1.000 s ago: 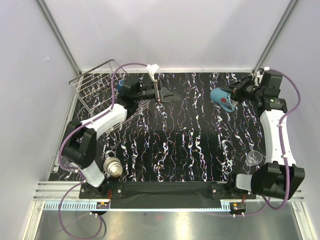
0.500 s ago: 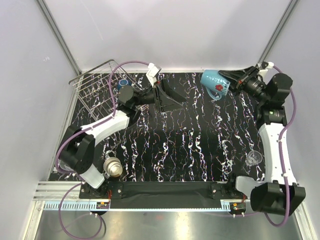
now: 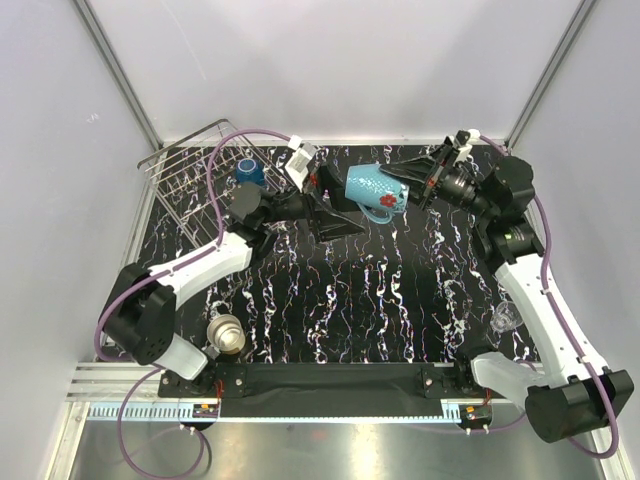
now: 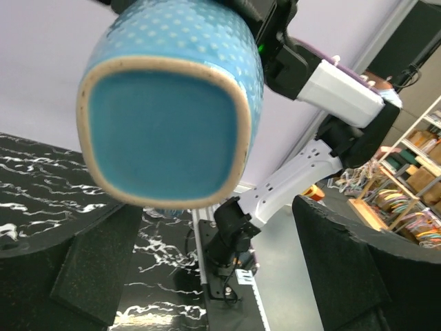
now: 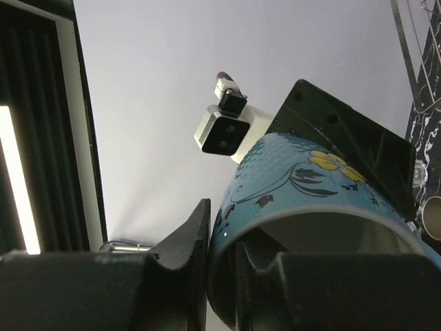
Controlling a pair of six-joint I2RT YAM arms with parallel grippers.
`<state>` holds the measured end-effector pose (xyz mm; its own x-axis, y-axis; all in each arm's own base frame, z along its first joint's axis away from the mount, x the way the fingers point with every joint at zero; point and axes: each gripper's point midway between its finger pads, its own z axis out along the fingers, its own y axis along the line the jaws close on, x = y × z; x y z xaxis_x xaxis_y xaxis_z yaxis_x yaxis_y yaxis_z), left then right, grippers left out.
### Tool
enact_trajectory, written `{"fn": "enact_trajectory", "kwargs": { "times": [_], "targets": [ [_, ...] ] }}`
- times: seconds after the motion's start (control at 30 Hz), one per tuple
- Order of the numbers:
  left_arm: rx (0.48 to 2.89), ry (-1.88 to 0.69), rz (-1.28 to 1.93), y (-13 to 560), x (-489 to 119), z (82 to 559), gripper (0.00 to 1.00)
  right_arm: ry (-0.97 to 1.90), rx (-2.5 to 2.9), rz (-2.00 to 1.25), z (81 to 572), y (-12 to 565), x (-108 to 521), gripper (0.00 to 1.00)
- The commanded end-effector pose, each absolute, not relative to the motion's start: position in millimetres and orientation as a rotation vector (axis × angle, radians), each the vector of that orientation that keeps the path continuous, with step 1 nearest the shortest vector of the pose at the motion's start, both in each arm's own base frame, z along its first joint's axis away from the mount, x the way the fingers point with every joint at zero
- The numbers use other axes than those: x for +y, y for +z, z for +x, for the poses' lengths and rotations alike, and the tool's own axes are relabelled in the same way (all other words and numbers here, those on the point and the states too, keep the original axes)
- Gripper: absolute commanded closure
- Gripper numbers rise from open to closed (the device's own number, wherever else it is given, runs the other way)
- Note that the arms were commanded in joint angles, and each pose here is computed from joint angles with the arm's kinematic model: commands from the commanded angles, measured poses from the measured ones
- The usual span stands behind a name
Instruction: Load the cups into the dish rack
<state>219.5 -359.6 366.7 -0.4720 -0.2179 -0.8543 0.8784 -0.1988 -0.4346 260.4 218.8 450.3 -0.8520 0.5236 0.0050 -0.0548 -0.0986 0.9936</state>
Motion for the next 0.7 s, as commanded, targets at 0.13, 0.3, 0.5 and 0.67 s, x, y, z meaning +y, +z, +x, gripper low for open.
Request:
{"fn": "enact_trajectory", "kwargs": {
  "times": [0.13, 0.3, 0.5, 0.67],
  "targets": [
    [1.065, -1.784, 0.919, 389, -352, 202, 0.21, 2.064, 1.644, 0.43, 255, 472, 227, 1.0],
    [1.078, -1.792, 0.909, 387, -354, 205, 0.38, 2.134, 1.599, 0.407, 261, 476, 242, 1.0],
    [1.082, -1.794, 0.873, 391, -352, 208, 0.39, 2.161, 1.591, 0.378, 263, 476, 261, 1.0],
    [1.102, -1.783, 0.875, 393, -351, 212, 0.61, 2.145, 1.576, 0.366, 263, 473, 262, 1.0]
  ]
}}
